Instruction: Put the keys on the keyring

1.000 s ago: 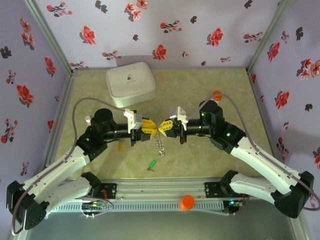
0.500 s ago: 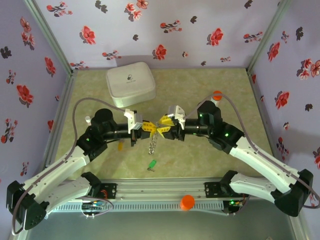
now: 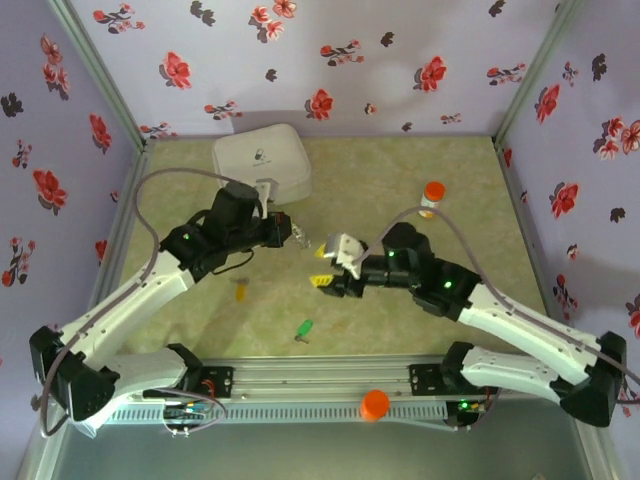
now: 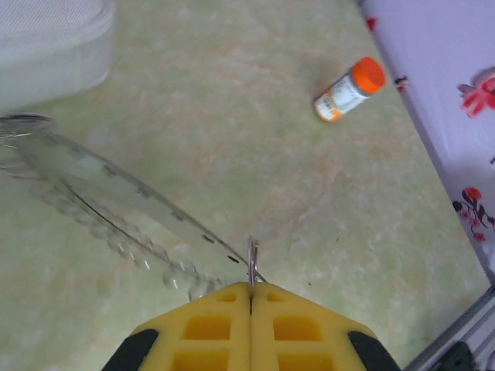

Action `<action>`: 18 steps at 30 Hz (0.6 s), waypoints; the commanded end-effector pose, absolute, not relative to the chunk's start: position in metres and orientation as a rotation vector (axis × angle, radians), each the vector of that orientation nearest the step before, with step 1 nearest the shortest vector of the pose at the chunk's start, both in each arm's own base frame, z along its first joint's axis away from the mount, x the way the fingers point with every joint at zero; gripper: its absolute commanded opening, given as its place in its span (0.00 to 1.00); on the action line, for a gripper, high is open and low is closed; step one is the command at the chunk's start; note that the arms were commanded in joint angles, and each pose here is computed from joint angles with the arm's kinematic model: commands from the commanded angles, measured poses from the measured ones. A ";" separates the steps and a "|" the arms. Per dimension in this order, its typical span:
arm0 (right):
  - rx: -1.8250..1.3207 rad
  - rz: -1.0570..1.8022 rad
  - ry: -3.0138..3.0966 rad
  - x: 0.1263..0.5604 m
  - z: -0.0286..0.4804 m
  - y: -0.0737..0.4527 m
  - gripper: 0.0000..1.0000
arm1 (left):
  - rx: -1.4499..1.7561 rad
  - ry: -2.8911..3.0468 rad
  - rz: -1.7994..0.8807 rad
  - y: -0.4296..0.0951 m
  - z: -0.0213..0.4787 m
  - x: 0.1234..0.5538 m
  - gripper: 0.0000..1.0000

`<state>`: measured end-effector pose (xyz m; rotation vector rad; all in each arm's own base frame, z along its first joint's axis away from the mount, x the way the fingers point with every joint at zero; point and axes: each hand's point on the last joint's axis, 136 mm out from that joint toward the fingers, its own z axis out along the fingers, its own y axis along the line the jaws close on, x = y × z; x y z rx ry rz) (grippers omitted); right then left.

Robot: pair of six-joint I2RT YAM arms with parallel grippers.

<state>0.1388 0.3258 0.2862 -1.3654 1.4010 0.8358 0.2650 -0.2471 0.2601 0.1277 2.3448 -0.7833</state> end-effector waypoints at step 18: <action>-0.966 0.593 1.231 0.206 0.244 0.386 0.38 | -0.894 2.783 -0.799 -0.220 0.253 0.206 0.00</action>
